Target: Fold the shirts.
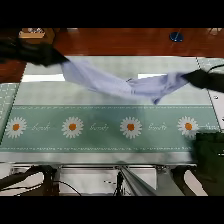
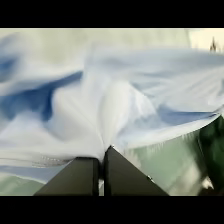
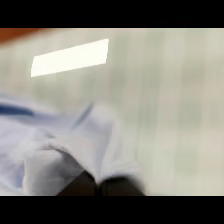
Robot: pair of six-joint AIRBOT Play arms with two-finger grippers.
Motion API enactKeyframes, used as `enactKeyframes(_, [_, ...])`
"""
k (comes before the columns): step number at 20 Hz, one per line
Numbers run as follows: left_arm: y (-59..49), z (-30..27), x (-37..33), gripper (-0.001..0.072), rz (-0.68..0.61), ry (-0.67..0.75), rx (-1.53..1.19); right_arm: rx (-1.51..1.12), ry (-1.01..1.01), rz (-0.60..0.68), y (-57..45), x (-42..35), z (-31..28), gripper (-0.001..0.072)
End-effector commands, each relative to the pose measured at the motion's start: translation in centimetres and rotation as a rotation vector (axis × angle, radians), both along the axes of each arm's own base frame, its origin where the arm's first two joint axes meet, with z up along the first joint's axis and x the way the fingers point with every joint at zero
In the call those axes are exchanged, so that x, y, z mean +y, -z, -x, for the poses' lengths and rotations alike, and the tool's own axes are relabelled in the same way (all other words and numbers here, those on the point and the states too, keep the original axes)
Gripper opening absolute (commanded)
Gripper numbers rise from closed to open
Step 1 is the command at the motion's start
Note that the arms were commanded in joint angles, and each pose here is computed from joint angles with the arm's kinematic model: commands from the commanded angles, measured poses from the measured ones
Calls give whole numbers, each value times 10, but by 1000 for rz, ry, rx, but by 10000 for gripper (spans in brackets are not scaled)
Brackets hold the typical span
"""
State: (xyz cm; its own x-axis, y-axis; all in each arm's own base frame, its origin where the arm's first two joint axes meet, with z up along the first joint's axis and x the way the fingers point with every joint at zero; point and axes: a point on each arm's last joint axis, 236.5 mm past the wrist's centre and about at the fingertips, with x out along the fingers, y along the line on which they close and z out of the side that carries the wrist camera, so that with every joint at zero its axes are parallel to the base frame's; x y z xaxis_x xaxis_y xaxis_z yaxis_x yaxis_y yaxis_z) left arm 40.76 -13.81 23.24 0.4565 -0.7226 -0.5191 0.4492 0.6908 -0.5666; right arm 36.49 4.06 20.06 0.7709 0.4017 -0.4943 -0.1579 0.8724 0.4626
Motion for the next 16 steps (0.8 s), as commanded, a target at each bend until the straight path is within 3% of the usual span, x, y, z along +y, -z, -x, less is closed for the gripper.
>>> enactKeyframes(1, [-132,38,33,22,-53,-110,-352,-254,76,90,-117,-13,29,19])
enactKeyframes(5, [-212,96,50,22,-90,-229,-558,-313,65,119,-166,-3,54,19])
enactKeyframes(10, [-265,181,25,22,-117,-247,-756,-428,35,153,-235,18,98,19])
enactKeyframes(16, [-318,284,16,22,-198,-392,-985,-348,73,315,-247,18,168,19])
